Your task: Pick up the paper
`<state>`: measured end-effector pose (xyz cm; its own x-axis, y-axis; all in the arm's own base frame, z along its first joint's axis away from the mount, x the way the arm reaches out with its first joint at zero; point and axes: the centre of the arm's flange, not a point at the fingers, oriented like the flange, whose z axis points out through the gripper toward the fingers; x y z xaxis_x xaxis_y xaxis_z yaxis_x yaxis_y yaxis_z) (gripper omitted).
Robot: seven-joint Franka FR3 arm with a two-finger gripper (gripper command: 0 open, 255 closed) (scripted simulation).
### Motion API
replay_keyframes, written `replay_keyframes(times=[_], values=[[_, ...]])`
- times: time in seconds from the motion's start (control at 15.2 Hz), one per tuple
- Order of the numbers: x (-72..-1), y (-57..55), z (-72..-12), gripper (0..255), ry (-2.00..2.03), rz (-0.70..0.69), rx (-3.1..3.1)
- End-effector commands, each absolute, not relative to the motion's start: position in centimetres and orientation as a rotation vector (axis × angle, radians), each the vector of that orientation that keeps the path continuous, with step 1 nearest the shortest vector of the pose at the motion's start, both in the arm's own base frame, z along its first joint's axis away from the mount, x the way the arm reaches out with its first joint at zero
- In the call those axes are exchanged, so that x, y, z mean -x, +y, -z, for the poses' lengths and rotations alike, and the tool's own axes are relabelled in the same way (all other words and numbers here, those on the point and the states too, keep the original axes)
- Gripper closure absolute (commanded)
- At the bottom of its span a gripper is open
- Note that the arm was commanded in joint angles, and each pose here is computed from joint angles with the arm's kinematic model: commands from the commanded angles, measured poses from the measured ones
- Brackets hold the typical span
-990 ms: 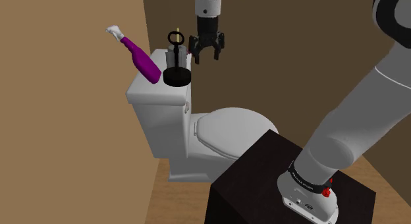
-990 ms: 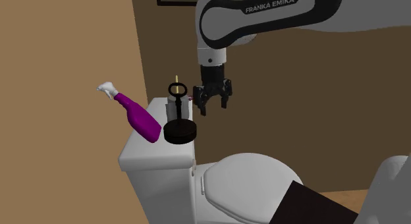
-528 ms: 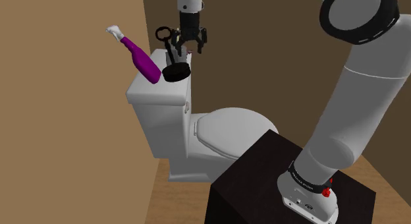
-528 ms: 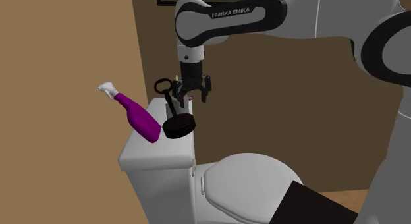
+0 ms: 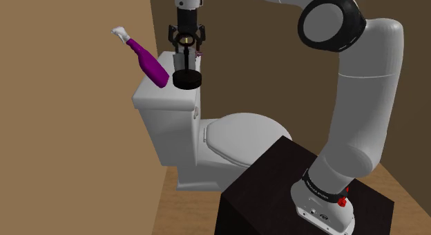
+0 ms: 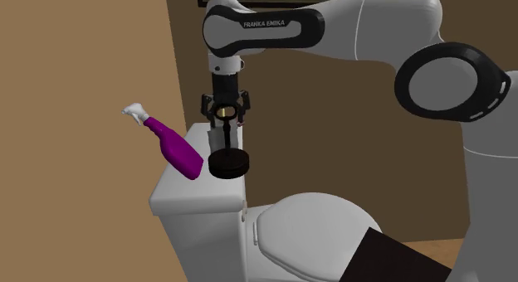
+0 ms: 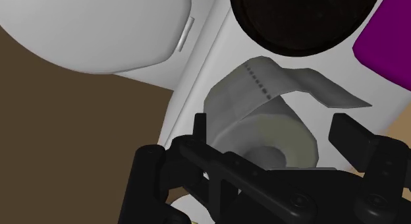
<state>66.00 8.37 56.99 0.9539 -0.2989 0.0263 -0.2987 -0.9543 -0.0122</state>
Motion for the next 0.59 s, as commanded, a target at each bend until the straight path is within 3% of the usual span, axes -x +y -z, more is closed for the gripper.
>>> replay_keyframes(times=[0.0,0.33,0.4,0.53], values=[[-66.3,8.1,-55.4,0,0.481,0.030,3.101],[-66.3,8.1,-53.5,0,0.481,0.030,3.101],[-66.4,7.5,-53.1,255,0.481,0.029,3.100],[-66.2,7.7,-53.7,255,0.481,0.029,3.100]])
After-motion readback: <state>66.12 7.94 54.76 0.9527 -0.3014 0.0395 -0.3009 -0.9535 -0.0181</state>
